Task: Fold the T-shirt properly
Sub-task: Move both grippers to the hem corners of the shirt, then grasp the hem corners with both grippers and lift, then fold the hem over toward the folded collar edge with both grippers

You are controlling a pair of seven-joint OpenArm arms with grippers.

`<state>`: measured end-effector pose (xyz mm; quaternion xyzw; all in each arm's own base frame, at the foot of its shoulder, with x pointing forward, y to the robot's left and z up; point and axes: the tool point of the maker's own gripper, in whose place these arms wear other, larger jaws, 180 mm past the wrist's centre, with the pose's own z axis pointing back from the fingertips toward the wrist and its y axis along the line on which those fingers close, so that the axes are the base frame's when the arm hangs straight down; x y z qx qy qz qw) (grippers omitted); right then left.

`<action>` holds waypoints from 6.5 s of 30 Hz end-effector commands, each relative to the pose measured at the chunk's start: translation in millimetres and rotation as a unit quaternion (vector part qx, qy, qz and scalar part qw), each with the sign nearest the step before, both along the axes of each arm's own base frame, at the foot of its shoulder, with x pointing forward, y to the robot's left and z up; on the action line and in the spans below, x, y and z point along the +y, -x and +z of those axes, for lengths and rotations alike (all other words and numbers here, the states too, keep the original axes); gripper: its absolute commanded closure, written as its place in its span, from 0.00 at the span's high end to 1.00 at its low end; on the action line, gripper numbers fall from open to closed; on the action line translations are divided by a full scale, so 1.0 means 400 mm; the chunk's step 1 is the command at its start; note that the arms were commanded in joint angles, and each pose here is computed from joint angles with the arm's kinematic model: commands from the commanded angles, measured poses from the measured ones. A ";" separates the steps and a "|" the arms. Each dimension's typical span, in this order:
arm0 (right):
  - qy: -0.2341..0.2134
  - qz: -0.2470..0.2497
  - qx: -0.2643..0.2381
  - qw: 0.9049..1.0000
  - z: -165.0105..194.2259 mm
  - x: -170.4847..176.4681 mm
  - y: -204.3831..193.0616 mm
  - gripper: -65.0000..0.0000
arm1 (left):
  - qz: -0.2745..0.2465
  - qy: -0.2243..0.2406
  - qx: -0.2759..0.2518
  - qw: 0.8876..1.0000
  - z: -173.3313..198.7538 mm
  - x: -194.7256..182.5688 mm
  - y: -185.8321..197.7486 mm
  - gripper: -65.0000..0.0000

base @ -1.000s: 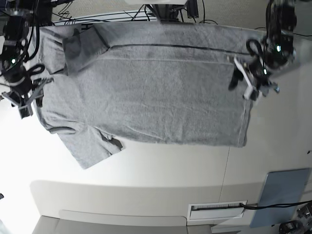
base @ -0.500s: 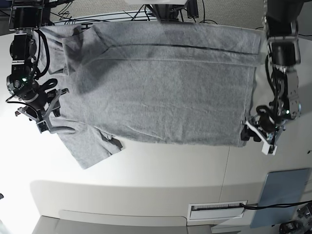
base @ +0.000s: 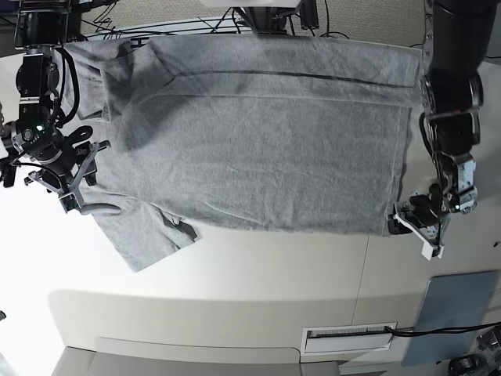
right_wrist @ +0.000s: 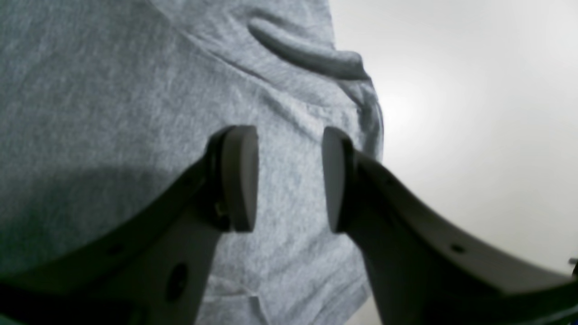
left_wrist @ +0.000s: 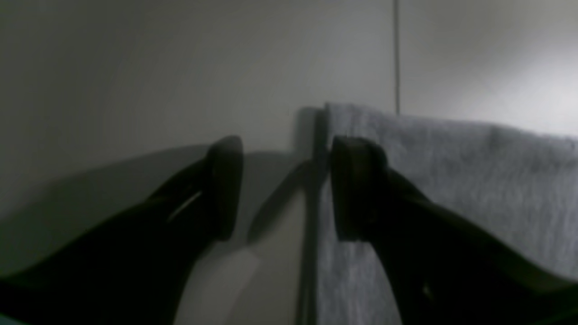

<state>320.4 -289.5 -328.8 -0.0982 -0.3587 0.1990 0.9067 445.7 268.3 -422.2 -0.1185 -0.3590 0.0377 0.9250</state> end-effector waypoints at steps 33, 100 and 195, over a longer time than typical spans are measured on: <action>-0.111 -0.045 -0.015 0.993 0.041 -0.030 -0.353 0.61 | -0.086 0.041 0.010 0.995 -0.006 -0.115 0.013 0.00; -0.101 -0.109 -0.055 0.987 -0.088 -0.069 -0.416 0.03 | -0.107 0.052 -0.064 0.991 0.051 -0.137 -0.021 0.00; 0.172 -0.102 0.044 0.979 0.016 -0.069 0.332 0.01 | -0.094 0.093 -0.026 0.991 0.063 -0.034 0.514 0.00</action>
